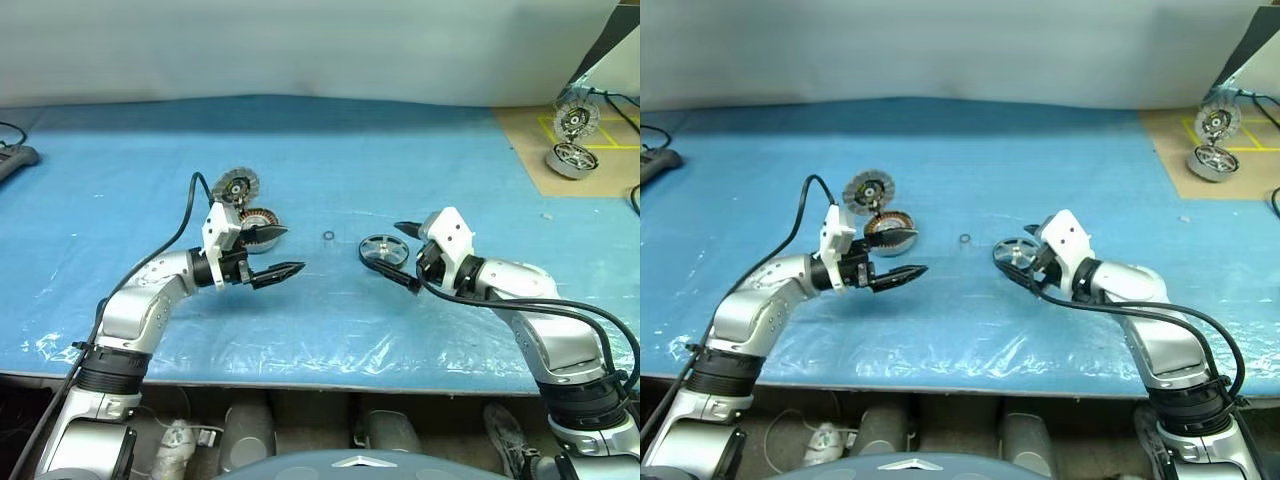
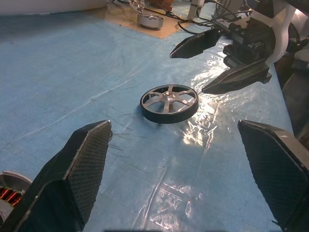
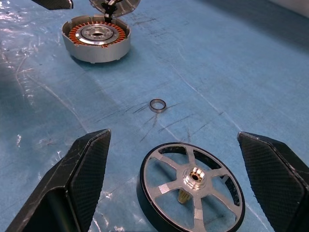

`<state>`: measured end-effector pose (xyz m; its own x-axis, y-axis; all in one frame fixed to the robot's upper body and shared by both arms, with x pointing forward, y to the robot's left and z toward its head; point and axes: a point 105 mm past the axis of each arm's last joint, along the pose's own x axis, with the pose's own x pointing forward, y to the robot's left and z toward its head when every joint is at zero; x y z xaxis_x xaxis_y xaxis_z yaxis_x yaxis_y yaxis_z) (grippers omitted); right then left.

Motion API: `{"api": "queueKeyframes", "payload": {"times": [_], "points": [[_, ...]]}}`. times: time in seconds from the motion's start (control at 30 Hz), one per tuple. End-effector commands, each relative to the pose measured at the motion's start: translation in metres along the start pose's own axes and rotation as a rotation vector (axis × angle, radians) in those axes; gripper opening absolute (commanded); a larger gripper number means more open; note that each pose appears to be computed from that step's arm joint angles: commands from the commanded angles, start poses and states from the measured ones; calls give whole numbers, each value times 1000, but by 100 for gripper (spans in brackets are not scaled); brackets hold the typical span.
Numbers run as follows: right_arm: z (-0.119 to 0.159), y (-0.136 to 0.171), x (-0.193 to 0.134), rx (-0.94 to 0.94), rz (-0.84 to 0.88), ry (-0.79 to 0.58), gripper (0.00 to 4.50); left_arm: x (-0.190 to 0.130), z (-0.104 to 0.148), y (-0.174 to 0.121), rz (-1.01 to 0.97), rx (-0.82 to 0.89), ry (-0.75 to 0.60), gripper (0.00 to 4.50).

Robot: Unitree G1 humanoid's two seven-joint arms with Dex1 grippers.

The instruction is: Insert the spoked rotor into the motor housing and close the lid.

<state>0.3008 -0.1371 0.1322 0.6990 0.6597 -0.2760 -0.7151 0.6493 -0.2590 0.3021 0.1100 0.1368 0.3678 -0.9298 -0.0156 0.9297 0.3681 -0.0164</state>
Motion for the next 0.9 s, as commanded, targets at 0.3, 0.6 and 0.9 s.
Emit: {"api": "queueKeyframes", "payload": {"times": [0.3, 0.6, 0.9], "points": [[8, 2, -4, -33, 24, -18, 447, -8, 15, 14, 6, 53, -12, 450], [8, -3, -5, -51, 14, -8, 447, -4, 10, 6, -7, 53, -20, 450], [8, -6, -4, -55, -6, -10, 447, -6, 11, 10, -2, 58, -24, 450]]}}
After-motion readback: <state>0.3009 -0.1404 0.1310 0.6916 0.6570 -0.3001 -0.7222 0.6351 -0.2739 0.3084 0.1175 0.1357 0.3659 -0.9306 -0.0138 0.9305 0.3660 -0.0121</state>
